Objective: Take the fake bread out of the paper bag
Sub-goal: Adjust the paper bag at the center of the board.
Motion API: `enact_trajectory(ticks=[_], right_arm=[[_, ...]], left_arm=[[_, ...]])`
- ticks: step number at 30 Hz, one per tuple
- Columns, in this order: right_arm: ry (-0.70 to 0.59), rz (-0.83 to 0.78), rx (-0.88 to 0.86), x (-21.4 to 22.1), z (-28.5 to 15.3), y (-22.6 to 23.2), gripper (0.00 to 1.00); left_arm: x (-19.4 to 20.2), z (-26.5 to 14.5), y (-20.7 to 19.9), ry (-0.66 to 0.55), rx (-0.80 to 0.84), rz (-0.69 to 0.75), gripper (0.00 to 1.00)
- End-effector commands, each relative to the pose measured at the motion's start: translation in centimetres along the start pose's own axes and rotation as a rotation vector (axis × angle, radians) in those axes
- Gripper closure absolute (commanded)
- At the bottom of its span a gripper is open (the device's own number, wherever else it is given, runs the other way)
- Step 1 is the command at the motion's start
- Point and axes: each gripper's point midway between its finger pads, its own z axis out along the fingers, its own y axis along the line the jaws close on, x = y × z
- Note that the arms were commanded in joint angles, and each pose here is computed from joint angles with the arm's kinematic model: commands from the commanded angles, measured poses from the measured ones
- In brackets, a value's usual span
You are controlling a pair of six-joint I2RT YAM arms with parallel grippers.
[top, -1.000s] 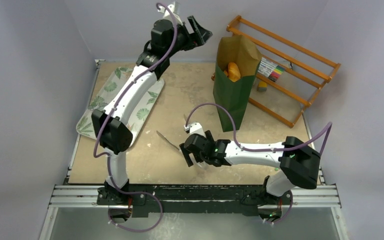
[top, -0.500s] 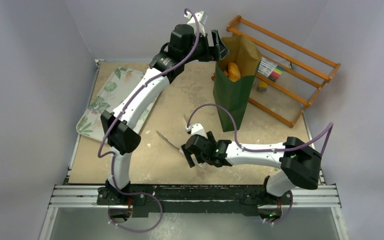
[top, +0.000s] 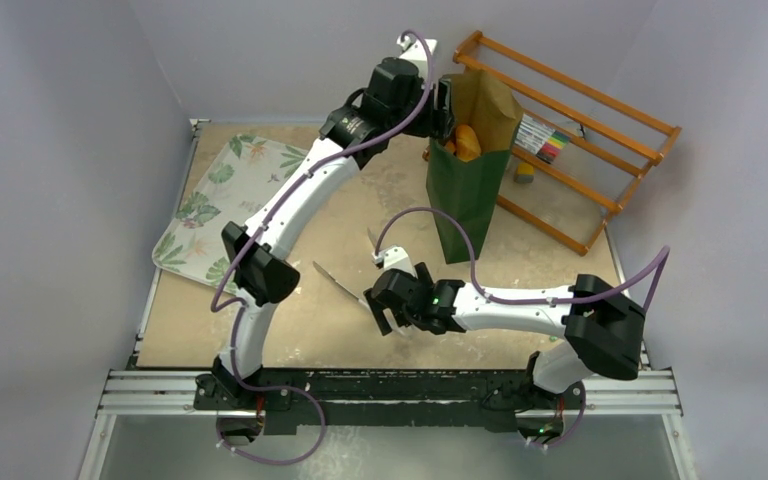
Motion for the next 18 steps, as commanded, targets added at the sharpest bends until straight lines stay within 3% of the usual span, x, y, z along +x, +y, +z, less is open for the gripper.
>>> enact_trajectory(ticks=[1,7,12,18], right_arm=[[-0.035,-0.005,0.012,-1.4,-0.7,0.0,0.0],[-0.032,-0.015,0.01,-1.7,-0.3,0.4,0.0],[-0.033,-0.015,0.009,-2.0,-0.1,0.8,0.0],[-0.023,-0.017,0.004,-2.0,0.2,1.1,0.0]], left_arm=[[0.0,-0.2,1.8,0.005,-0.078,0.064,0.42],[-1.0,-1.1,3.3,-0.04,-0.16,0.091,1.0],[-2.4,-2.1,5.0,-0.099,-0.259,0.11,1.0],[-5.9,-4.2,7.2,-0.285,-0.403,0.089,1.0]])
